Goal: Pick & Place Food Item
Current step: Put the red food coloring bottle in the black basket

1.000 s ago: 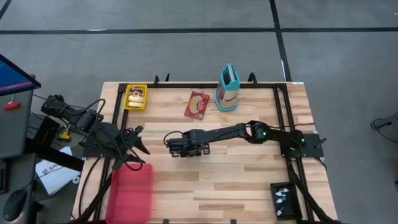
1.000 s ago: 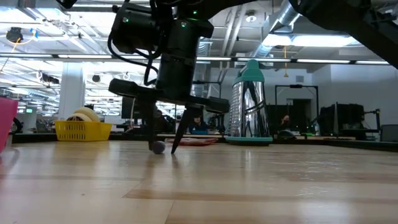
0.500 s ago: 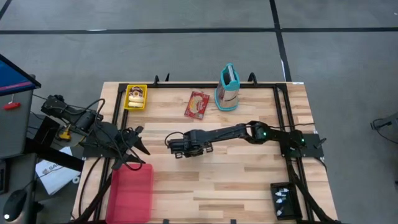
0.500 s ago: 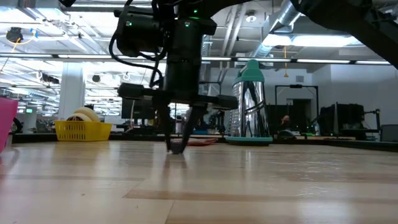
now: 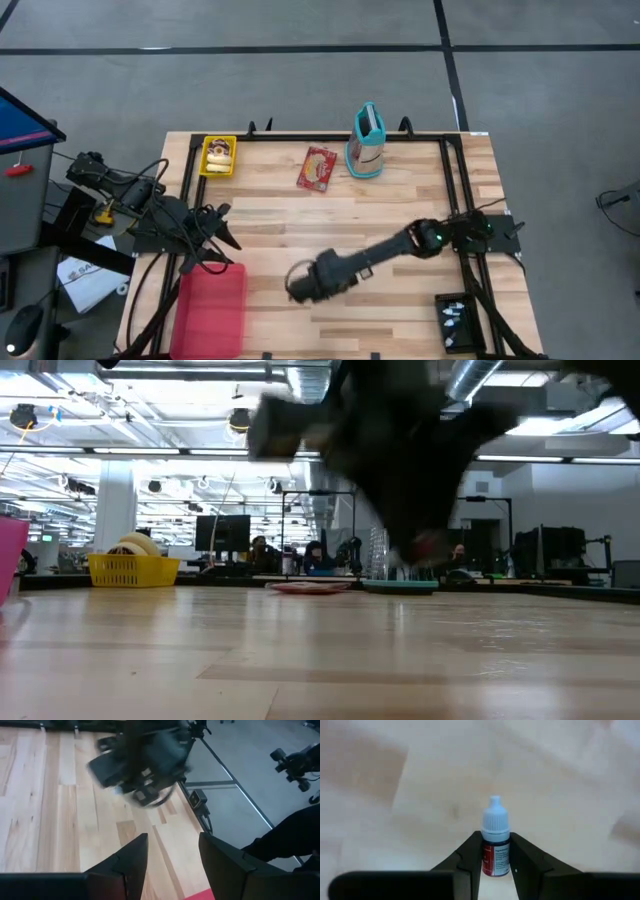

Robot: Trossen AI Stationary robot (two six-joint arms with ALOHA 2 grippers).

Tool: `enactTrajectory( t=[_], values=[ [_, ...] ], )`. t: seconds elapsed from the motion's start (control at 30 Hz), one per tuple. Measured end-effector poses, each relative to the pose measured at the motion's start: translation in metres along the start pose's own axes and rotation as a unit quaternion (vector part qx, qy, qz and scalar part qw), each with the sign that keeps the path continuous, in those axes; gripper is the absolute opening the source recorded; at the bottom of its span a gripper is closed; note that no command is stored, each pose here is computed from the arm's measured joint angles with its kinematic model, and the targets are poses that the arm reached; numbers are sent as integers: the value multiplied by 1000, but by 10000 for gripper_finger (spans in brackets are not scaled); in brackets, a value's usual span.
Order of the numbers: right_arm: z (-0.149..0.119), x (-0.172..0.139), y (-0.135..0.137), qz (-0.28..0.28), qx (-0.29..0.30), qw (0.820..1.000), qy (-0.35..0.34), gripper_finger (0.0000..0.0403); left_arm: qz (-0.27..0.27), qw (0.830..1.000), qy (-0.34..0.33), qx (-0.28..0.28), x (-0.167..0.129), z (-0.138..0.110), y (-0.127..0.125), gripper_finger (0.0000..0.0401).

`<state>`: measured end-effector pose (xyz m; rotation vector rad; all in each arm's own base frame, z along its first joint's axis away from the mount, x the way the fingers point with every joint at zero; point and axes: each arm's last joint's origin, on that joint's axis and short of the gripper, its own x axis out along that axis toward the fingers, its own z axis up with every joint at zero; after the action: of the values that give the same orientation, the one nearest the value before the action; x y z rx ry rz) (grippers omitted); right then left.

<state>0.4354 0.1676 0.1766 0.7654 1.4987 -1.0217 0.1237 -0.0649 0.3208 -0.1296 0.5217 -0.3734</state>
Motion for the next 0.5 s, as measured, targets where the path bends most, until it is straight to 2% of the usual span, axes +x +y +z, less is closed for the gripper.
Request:
enactTrajectory(
  t=[0.3,0.5],
  values=[
    [-103,-32,-18,38,65,997,3,79,-8,1000,-30,-1,3,7,-2,172],
    [-174,-30,-36,21,94,994,42,79,-10,999,-38,-1,16,12,-4,172]
  ],
)
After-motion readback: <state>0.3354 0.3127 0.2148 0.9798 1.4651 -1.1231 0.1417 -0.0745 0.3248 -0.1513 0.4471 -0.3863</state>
